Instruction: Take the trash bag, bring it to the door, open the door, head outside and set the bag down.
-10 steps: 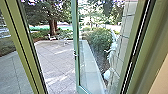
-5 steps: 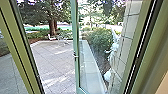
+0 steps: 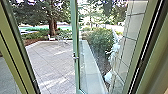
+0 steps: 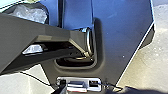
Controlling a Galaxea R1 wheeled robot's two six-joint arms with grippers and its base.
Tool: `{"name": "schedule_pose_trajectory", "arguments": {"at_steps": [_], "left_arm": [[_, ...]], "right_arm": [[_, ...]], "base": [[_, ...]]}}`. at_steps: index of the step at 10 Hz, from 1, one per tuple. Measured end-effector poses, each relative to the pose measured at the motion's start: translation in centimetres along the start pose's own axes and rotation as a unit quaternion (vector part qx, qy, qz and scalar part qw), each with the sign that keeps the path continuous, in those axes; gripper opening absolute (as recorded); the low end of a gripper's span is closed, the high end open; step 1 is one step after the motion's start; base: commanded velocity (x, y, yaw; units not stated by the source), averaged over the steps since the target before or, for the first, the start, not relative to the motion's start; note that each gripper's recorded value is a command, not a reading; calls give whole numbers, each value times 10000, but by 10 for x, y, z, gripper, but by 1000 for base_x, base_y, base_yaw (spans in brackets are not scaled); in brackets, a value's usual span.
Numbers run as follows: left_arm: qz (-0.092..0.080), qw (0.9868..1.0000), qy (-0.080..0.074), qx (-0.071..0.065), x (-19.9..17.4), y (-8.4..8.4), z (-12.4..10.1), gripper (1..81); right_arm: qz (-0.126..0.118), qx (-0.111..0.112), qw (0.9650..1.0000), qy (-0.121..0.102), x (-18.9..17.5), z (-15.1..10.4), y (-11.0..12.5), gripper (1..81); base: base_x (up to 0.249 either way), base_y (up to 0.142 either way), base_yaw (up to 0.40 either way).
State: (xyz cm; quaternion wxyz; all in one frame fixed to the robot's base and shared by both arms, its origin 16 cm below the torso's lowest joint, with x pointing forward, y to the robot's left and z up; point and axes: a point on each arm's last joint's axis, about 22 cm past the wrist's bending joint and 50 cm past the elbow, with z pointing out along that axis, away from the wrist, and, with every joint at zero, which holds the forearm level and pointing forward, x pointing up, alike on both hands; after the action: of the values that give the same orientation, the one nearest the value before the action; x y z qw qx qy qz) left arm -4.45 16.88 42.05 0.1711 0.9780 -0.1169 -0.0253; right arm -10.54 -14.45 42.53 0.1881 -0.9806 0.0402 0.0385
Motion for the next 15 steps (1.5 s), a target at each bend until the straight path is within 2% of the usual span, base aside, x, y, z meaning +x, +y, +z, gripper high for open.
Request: {"name": "schedule_pose_trajectory", "arguments": {"at_steps": [9, 12, 13, 15], "left_arm": [[1, 10000, -1, -3, 0, 0, 0, 10], [-2, 10000, -9, 28, -1, -4, -1, 10], [-1, 10000, -5, -35, 1, 5, 1, 10], [-2, 10000, -12, 27, -1, -4, -1, 10]], "right_arm": [[4, -21, 10000, -8, -2, 0, 2, 811], [-3, -7, 10000, 1, 0, 0, 0, 811], [5, -65, 10000, 12, 1, -2, 7, 811], [15, 11, 10000, -7, -3, 1, -4, 811]], "base": [[91, 0, 0], [91, 0, 0], [91, 0, 0], [91, 0, 0]]}}
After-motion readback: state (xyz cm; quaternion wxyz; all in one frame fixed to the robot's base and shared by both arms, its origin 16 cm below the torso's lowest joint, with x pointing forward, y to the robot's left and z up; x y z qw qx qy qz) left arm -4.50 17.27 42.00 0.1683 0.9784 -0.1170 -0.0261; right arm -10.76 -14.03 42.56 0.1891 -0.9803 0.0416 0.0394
